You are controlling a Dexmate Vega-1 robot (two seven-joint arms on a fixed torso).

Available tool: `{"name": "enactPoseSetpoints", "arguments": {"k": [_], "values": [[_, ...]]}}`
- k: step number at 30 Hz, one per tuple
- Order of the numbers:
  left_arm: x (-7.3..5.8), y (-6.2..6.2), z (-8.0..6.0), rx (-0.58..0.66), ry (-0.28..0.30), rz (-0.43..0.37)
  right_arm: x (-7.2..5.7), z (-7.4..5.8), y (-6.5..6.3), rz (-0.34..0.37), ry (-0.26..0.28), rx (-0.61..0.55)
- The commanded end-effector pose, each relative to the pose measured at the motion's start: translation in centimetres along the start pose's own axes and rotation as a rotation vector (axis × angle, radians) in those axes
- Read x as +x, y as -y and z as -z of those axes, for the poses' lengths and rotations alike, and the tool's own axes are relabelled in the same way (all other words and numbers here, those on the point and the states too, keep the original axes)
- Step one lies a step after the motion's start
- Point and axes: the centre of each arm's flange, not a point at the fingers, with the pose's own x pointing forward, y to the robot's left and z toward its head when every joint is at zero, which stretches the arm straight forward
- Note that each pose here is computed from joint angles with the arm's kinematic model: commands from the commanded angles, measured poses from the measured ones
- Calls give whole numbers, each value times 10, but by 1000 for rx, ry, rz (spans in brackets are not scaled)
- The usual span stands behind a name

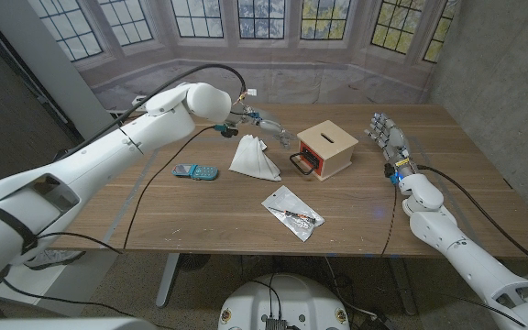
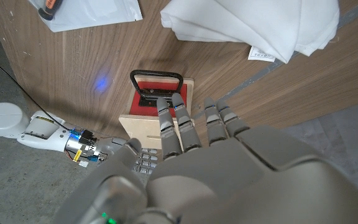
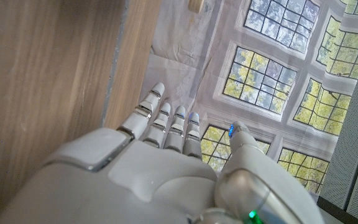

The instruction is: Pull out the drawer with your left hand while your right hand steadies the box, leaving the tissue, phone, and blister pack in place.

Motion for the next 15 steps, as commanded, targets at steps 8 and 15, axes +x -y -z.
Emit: {"name": "enactPoseSetpoints", "arguments": {"k": [8,15], "values": [[24,-3,-14,62,-3,64,-4,-4,13,8,13,-11],[32,3,-17,57,9,80,-4,-7,18,5,15,-22]]}}
